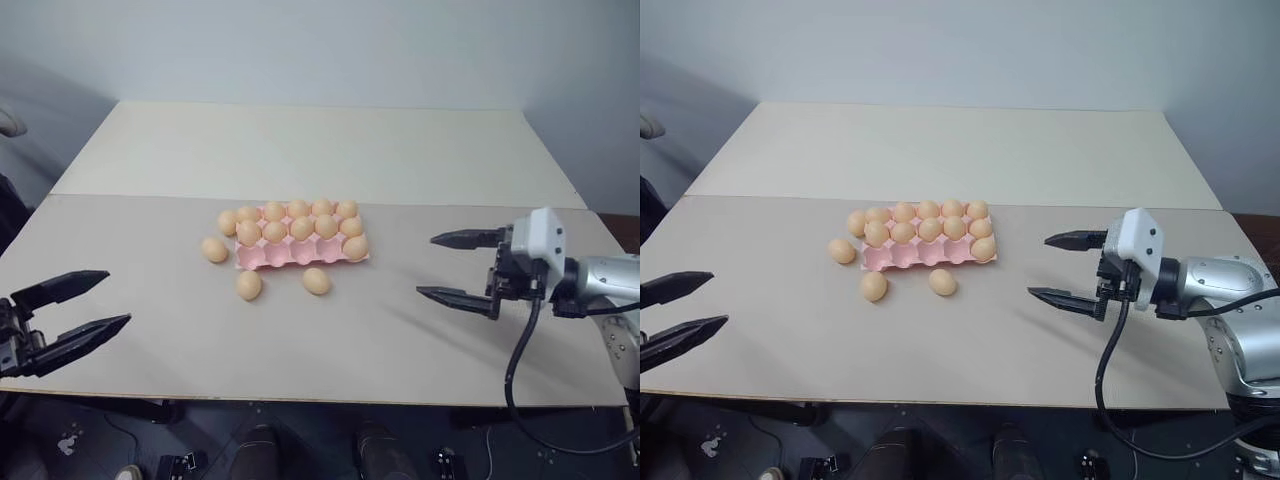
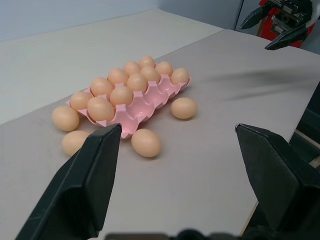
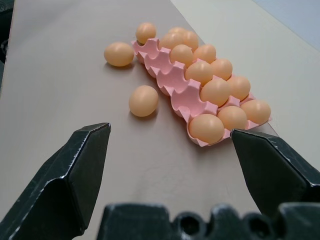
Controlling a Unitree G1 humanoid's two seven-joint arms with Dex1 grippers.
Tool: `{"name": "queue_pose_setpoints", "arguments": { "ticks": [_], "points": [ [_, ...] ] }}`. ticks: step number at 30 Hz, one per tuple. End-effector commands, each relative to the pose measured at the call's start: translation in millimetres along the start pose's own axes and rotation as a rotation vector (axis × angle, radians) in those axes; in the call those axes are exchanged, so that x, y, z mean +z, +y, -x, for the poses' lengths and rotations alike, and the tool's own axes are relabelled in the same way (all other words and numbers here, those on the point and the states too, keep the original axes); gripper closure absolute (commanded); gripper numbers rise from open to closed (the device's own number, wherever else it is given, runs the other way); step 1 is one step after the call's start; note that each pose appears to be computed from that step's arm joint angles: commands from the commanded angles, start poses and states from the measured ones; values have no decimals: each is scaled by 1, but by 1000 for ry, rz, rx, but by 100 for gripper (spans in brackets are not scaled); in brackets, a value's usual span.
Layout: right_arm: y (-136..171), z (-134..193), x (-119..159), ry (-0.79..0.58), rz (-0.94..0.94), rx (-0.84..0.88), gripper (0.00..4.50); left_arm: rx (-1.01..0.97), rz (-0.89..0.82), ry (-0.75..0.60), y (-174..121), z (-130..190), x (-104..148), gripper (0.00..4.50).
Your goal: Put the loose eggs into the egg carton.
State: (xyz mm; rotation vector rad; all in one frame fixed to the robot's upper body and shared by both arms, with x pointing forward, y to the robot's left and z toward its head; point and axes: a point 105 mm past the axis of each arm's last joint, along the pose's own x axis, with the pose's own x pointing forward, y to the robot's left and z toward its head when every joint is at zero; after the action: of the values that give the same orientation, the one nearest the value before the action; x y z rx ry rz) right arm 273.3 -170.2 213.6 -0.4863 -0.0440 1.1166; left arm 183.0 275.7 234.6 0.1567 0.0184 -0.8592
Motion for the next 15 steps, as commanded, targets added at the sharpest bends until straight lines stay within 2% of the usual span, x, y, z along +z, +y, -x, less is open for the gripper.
{"name": "queue_pose_setpoints", "arguments": {
  "ticks": [1,8,15],
  "points": [
    [0,2,14,-25,74,-12,0,-11,-22,3,2,-3,2,56],
    [2,-6,12,-20,70,-18,0,-57,-36,-12,-3,-12,8,56],
    [5,-25,10,-2,60,-20,0,-76,-24,8,0,-9,3,56]
  ]
}}
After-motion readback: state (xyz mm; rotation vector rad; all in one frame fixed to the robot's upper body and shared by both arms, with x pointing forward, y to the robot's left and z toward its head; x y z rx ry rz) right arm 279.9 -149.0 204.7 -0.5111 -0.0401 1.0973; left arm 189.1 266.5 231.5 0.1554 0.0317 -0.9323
